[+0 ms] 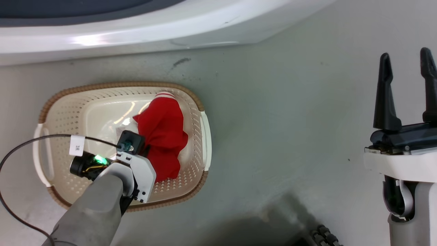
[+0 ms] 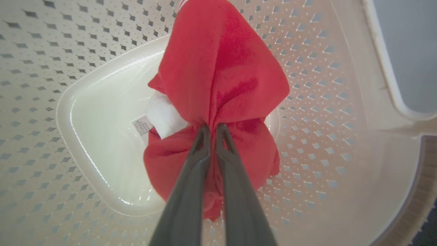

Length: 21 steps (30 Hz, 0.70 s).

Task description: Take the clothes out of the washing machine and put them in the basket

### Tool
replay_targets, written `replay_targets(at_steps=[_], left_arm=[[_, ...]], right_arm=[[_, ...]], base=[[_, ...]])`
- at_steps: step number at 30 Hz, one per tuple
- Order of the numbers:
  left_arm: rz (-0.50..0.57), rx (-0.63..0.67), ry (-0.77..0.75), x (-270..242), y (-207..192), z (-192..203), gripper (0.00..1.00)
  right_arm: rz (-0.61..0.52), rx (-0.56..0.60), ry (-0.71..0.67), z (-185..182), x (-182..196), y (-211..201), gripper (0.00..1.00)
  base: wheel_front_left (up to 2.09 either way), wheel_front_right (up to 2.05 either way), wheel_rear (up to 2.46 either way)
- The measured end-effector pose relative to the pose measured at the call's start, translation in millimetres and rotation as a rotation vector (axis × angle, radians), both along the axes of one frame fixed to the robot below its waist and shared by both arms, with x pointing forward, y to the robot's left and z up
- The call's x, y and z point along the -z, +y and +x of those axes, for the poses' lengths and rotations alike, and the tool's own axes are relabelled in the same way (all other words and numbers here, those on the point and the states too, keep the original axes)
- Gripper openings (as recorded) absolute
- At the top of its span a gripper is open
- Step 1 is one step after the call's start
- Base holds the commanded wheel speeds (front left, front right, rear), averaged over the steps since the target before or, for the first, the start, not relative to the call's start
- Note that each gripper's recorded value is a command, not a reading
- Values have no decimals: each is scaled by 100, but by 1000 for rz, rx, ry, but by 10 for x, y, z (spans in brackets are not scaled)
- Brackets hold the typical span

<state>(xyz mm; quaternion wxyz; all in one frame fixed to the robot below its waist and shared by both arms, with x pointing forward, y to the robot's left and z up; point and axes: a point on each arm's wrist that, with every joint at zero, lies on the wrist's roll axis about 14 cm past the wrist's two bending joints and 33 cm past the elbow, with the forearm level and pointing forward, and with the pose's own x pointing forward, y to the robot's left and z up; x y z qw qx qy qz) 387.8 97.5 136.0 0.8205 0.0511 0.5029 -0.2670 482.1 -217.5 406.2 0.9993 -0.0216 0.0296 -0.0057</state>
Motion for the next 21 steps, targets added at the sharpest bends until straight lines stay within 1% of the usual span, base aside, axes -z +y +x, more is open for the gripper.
replay_targets(at_steps=[4,9,10,11,16,21], left_arm=[[37,65,70,216,-16,-112,0],[69,103,143,383,-18,-240,0],[76,104,158,397,-13,-267,40],[79,107,169,398,-11,-287,100],[82,103,165,295,-1,-325,100],[59,96,96,72,-17,-299,100]], right_arm=[[-8,17,34,-9,148,-70,100],[-13,21,58,0,264,-92,100],[-13,21,60,1,272,-93,100],[-13,21,60,1,273,-92,100],[-7,11,40,10,179,-50,100],[-1,-5,-4,8,-29,13,100]], base=[[0,0,0],[0,0,0],[0,0,0],[0,0,0],[0,0,0],[0,0,0]])
